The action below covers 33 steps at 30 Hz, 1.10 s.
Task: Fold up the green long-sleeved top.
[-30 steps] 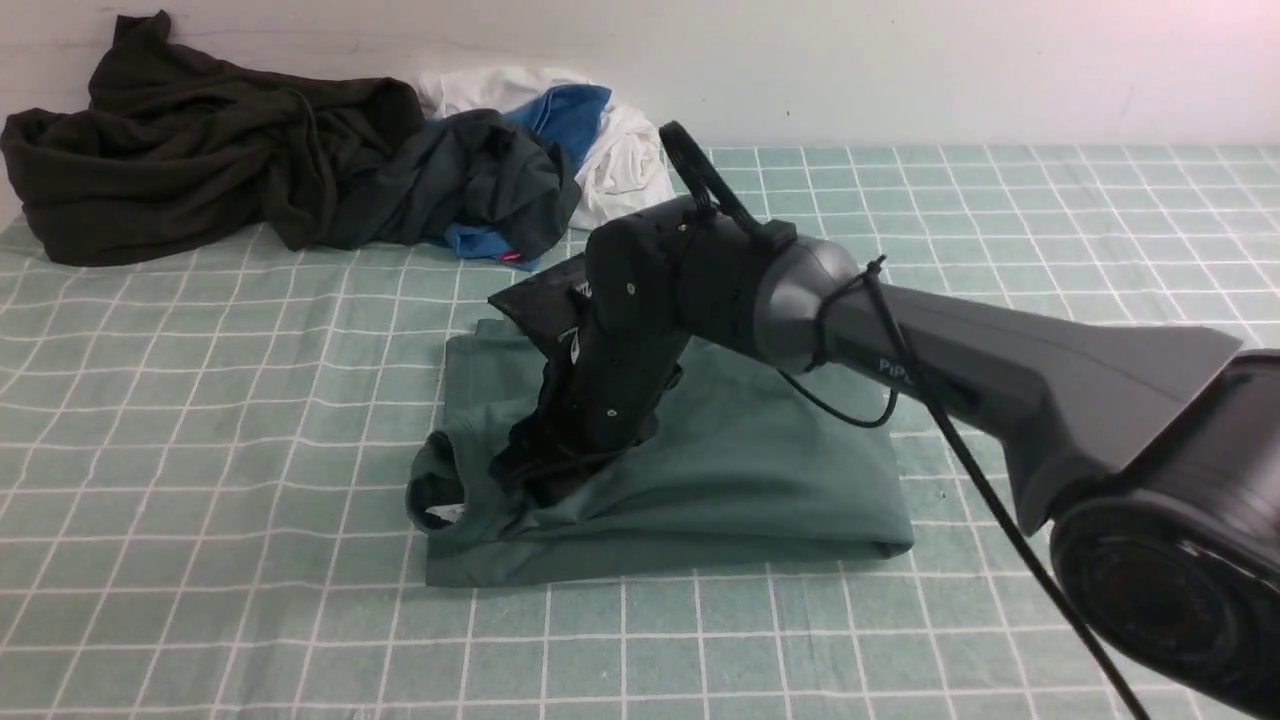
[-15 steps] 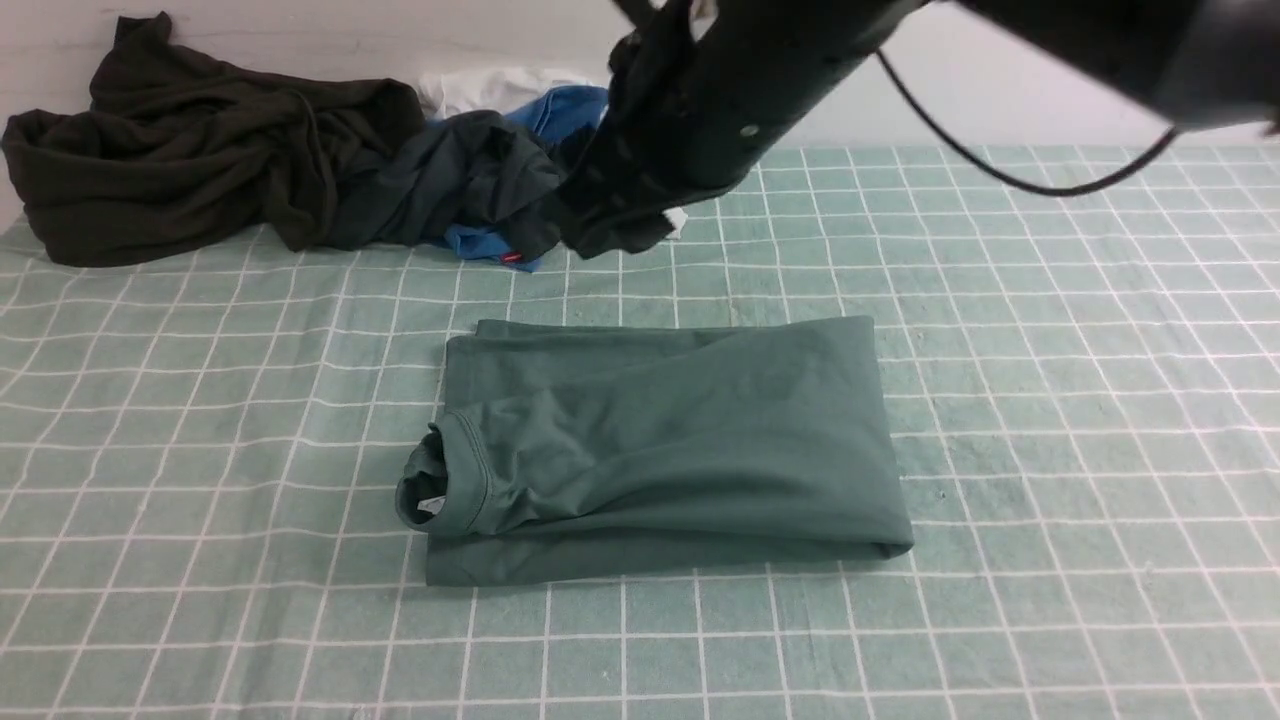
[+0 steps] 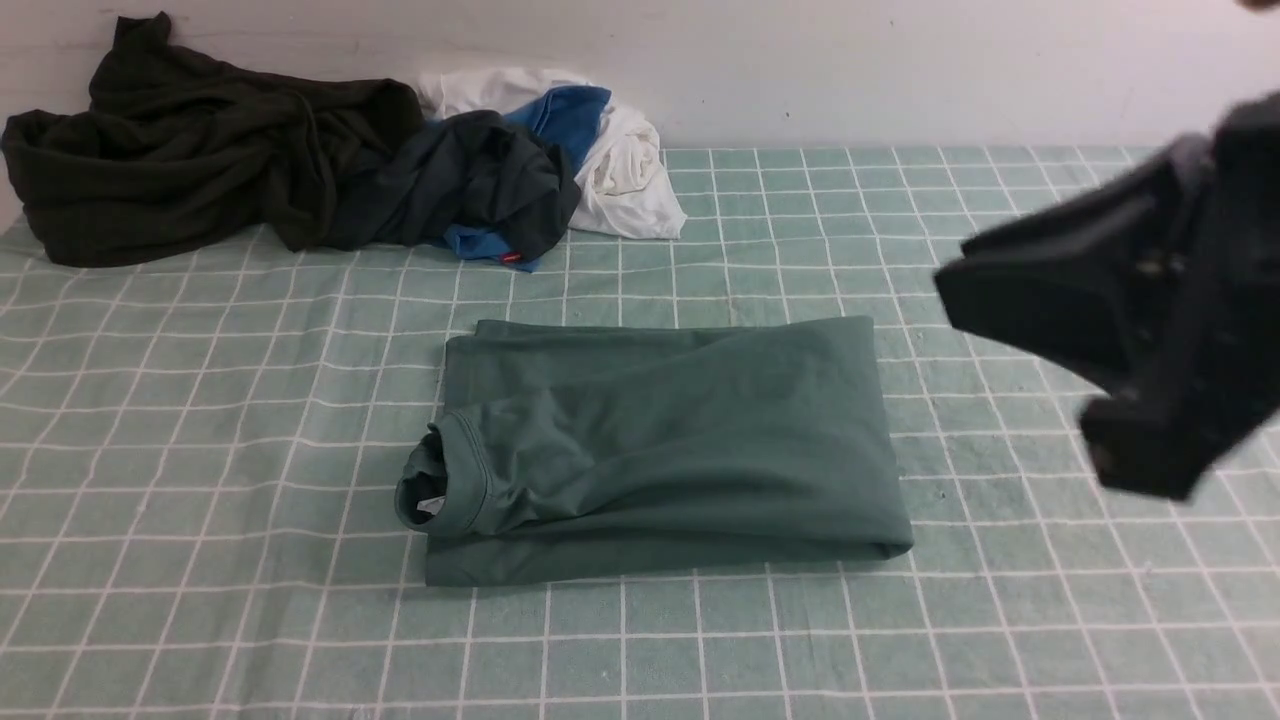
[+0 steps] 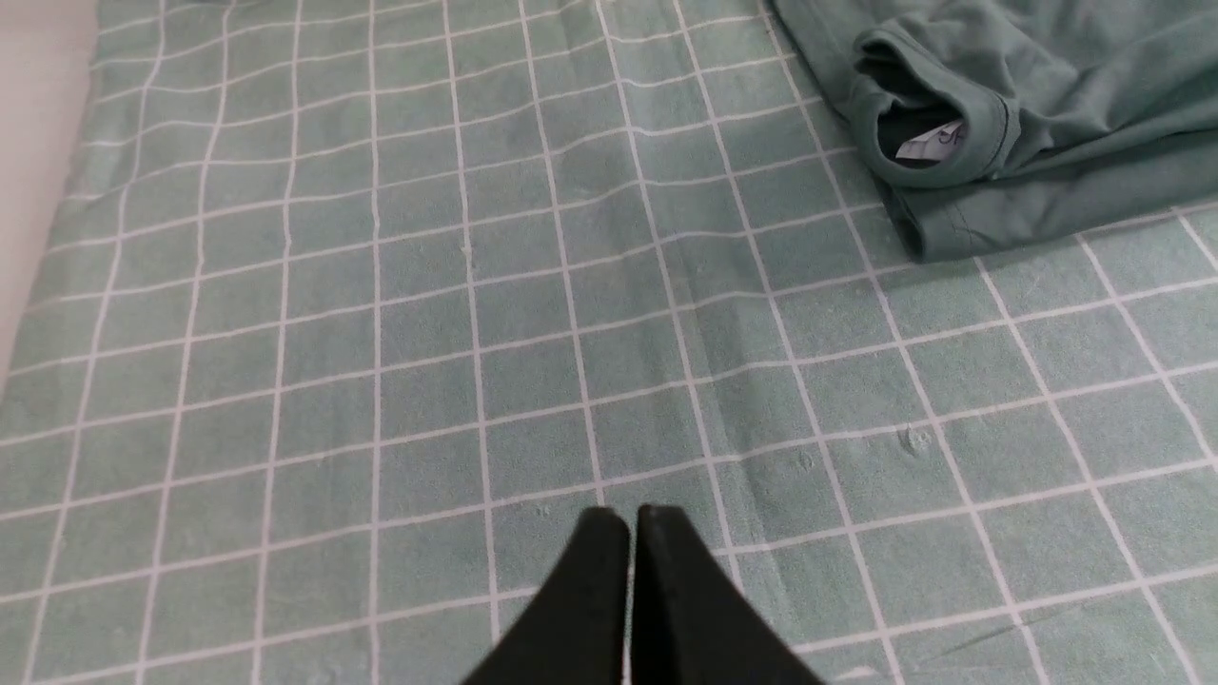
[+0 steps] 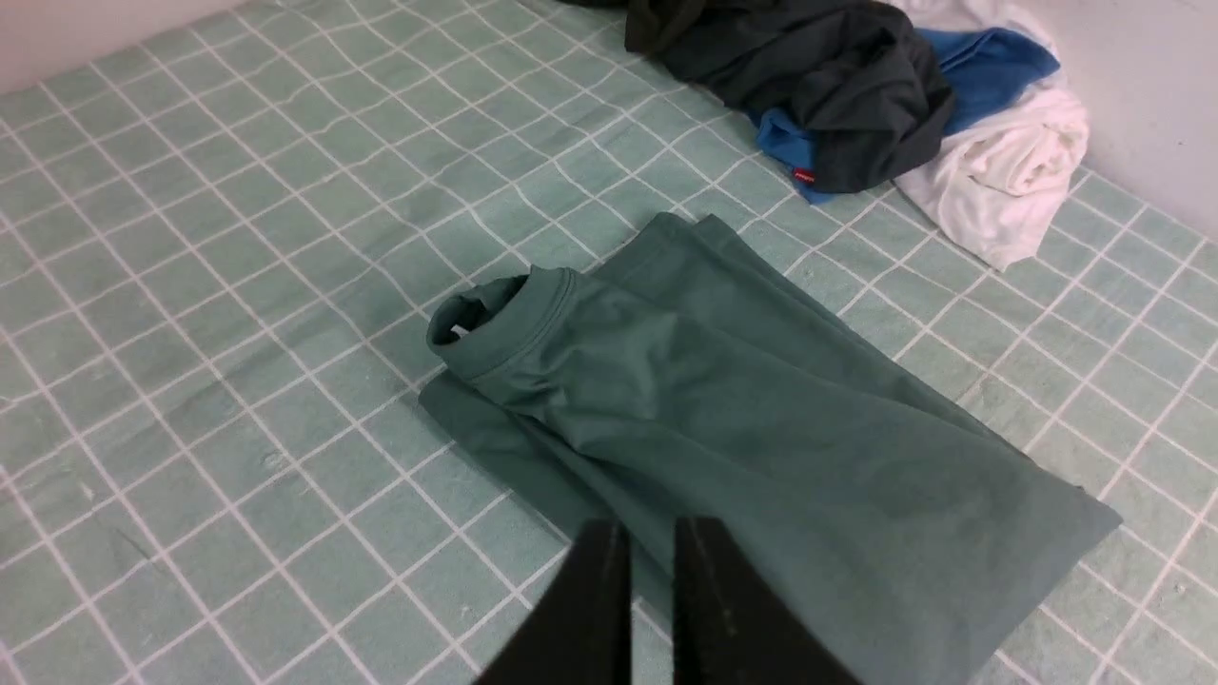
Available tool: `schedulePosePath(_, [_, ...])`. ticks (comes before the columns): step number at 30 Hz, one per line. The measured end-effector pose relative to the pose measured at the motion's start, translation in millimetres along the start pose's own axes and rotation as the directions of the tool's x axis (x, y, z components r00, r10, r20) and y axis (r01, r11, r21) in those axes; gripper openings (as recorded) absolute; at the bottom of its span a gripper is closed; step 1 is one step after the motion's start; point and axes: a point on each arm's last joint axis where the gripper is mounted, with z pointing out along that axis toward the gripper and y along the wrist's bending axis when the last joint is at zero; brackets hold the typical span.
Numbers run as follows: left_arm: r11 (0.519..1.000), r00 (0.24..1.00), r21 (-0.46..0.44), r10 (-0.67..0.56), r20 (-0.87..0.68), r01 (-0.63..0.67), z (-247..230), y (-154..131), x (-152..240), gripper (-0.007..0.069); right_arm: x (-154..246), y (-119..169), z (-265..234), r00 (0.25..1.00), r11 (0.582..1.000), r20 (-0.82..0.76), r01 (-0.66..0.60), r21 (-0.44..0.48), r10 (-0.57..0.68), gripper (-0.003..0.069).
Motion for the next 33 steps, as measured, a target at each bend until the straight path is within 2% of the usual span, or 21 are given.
schedulePosePath(4, [1.0,1.0,0.0,0.0,0.0,0.0,0,0,0,-0.0003,21,2,-27,0.995,1.0,0.103,-0.003,0.005,0.002,-0.0008])
schedulePosePath(14, [1.0,1.0,-0.001,0.0,-0.002,0.0,0,0,0,-0.0003,41,3,-72,0.973,1.0,0.231,0.004,0.023,-0.01,-0.0013])
schedulePosePath(21, [1.0,1.0,-0.001,0.0,-0.003,0.0,0,0,0,-0.0003,46,3,-68,0.961,1.0,0.278,0.0,0.027,-0.008,-0.0013])
schedulePosePath(26, [1.0,1.0,-0.002,0.0,-0.004,0.0,0,0,0,-0.0003,72,3,-50,0.914,0.999,0.406,-0.023,0.04,0.005,-0.0013])
schedulePosePath(30, [1.0,1.0,-0.002,0.0,-0.006,0.0,0,0,1,-0.0003,126,-8,-40,0.844,0.979,0.536,-0.135,0.156,0.031,-0.0013])
schedulePosePath(33, [1.0,1.0,-0.002,0.0,-0.007,0.0,0,0,1,-0.0003,166,-17,-38,0.843,0.926,0.536,-0.236,0.294,0.045,-0.0013])
